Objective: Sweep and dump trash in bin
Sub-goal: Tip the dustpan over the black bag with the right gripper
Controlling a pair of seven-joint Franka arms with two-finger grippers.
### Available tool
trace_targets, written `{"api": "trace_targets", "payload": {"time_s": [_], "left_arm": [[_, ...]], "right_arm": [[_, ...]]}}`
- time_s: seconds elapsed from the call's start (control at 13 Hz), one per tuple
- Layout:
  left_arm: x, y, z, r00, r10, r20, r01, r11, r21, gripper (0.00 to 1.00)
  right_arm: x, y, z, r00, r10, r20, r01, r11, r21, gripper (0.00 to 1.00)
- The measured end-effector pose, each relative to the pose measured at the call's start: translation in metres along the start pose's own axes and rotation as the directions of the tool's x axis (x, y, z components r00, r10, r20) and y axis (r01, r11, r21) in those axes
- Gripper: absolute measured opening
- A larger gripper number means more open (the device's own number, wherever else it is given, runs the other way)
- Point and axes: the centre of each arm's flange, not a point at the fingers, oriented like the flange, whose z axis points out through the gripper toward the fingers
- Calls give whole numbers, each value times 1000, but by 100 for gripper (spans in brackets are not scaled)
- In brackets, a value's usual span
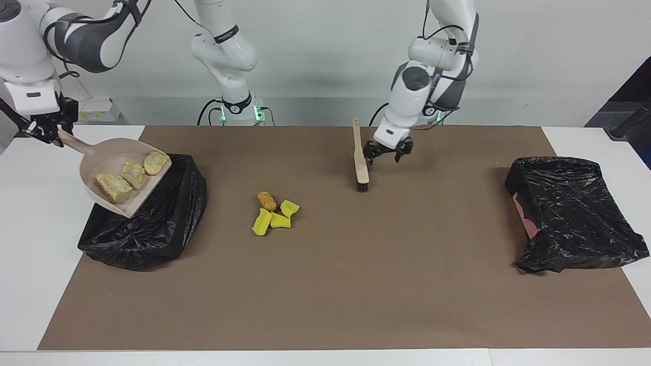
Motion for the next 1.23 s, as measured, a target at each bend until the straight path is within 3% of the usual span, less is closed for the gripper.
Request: {"api": "trace_targets", "payload": {"time_s": [0.15,0.31,0.54,0.69,0.92,1.23], "left_arm": [[34,-27,-13,998,67,-17,-67,998,1,100],[63,-55,-28,991,131,6,-132,991,8,100],[98,-100,-66,981,187,48,-188,982,10,100],[107,-119,-90,978,198,66,-202,978,52,100],[108,-116,-124,973,213,88,-221,972,86,100],[104,-112,-168,973,211,94,-219,972,87,100]], "right_arm": [[20,10,-8,993,-80,87,83,996,-28,33],[37,17,-19,972,-164,169,172,984,-39,33],[60,26,-35,901,-325,287,348,937,-35,33],[68,29,-42,855,-390,342,420,907,-15,33],[67,27,-54,834,-401,379,440,898,-17,33],[42,-6,-97,868,-329,371,359,933,-11,33]]}}
